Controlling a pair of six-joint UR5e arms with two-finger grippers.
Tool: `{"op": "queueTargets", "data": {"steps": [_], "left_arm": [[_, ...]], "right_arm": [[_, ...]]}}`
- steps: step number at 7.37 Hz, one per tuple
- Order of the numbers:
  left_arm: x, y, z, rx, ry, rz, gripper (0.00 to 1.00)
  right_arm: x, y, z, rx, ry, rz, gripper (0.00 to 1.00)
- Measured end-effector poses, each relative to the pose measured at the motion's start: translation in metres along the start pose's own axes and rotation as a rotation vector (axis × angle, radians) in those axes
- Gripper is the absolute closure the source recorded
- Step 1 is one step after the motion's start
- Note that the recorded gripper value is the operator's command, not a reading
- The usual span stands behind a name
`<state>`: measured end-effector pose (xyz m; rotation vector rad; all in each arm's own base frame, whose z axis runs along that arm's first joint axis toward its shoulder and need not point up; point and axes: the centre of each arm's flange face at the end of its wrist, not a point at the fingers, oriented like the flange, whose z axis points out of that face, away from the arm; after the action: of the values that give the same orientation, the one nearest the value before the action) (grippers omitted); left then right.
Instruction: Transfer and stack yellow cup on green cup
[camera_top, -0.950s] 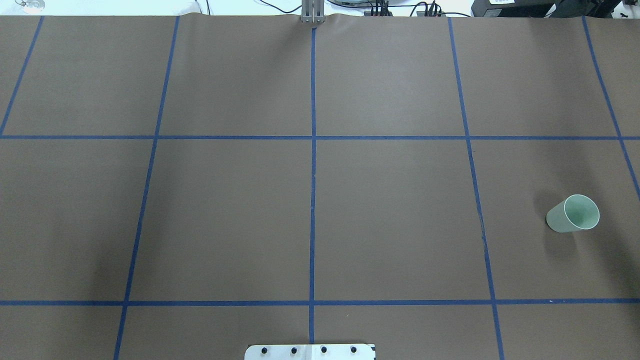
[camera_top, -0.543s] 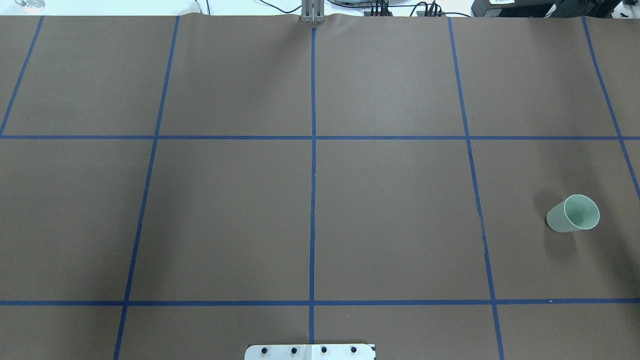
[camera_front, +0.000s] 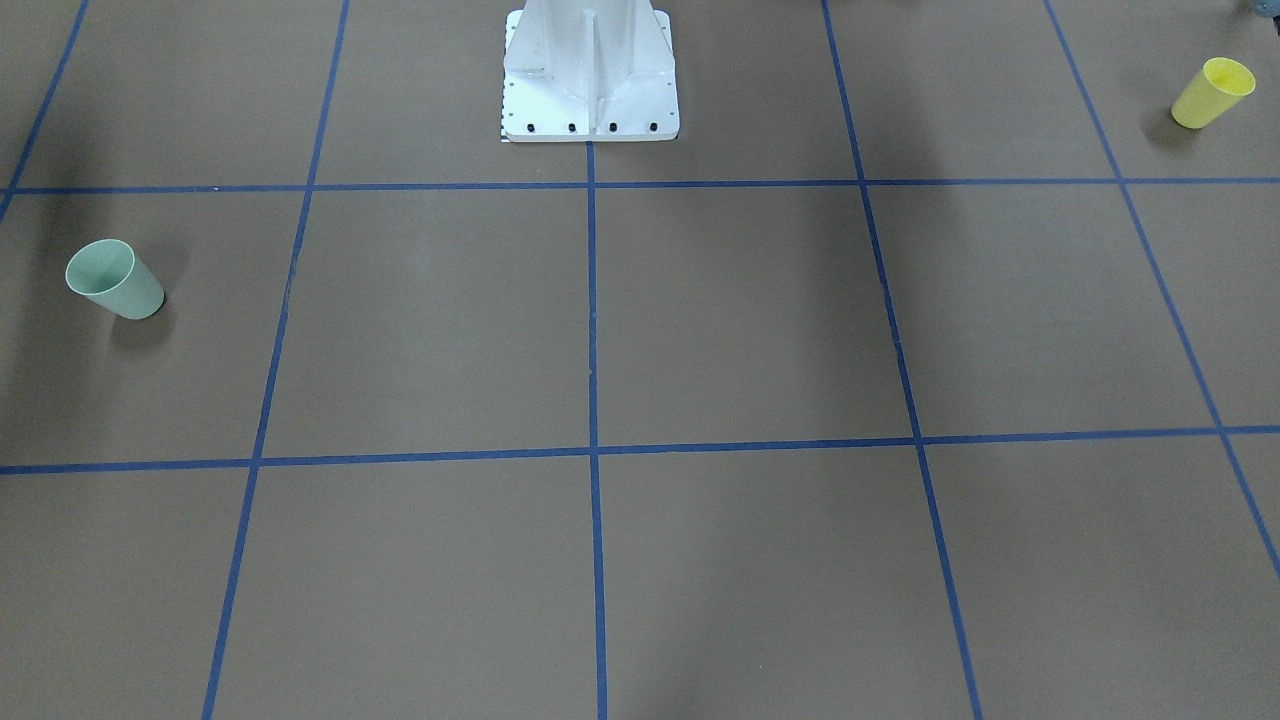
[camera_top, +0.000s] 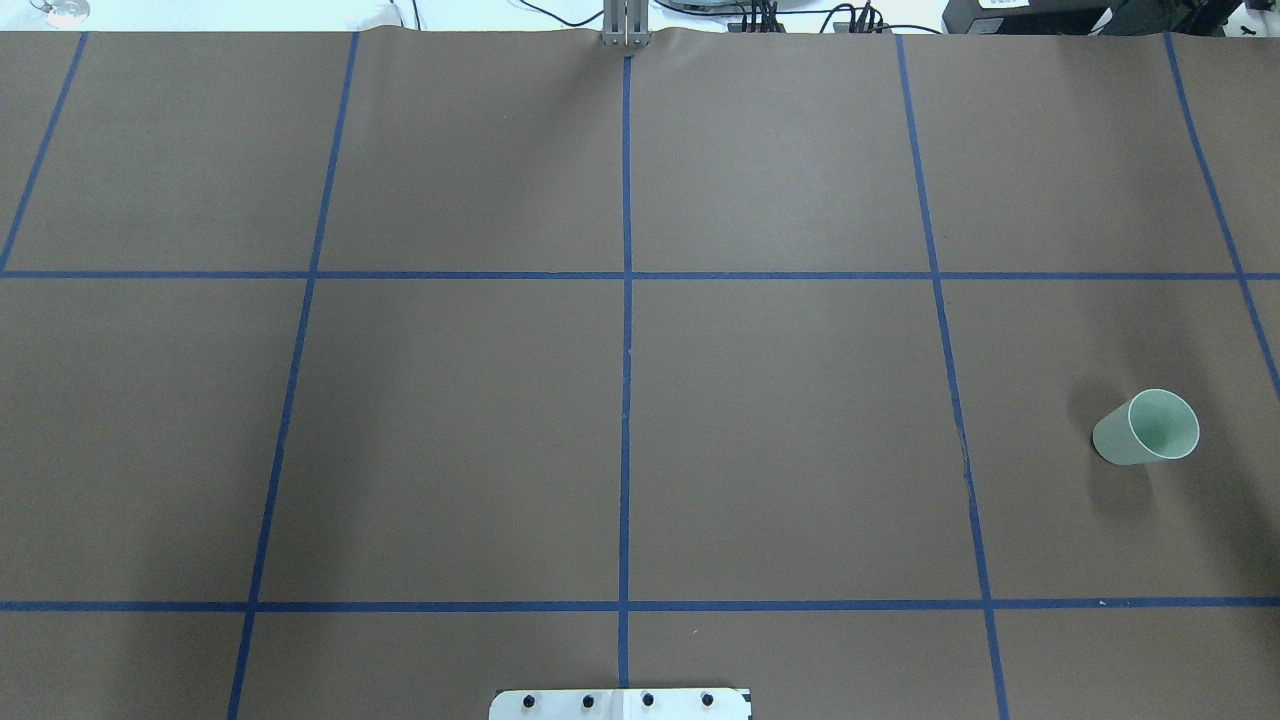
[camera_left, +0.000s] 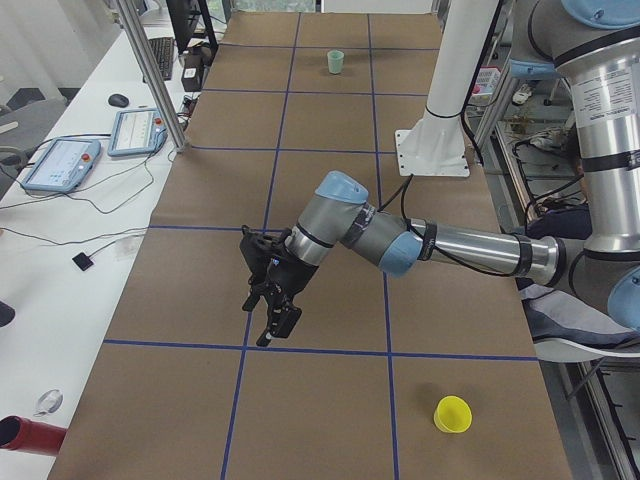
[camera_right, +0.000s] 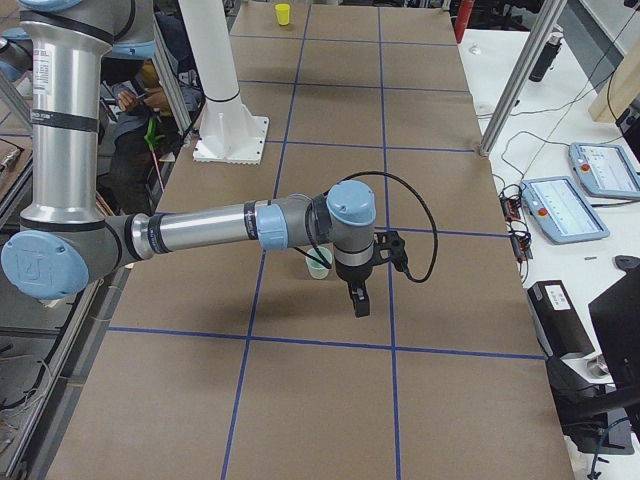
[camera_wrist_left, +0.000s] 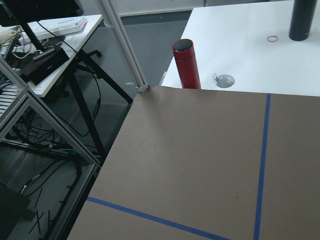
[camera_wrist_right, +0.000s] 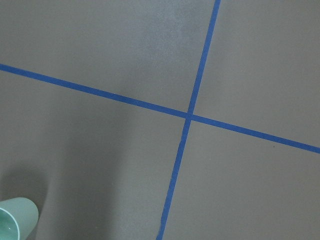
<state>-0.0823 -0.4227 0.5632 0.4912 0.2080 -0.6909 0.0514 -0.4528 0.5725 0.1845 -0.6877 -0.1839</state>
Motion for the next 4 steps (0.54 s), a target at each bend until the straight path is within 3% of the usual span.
{"op": "queueTargets", "data": {"steps": [2,4], "left_arm": [[-0.014,0.021,0.017,0.042,-0.210,-0.115,0.00],[-0.040,0.043,0.028,0.080,-0.358,-0.211,0.00]], "right_arm": [[0.001,0.004,0.002,0.001,-0.004,-0.001,0.00],[0.002,0.008,0.004,0.005,-0.004,-0.005,0.00]]}}
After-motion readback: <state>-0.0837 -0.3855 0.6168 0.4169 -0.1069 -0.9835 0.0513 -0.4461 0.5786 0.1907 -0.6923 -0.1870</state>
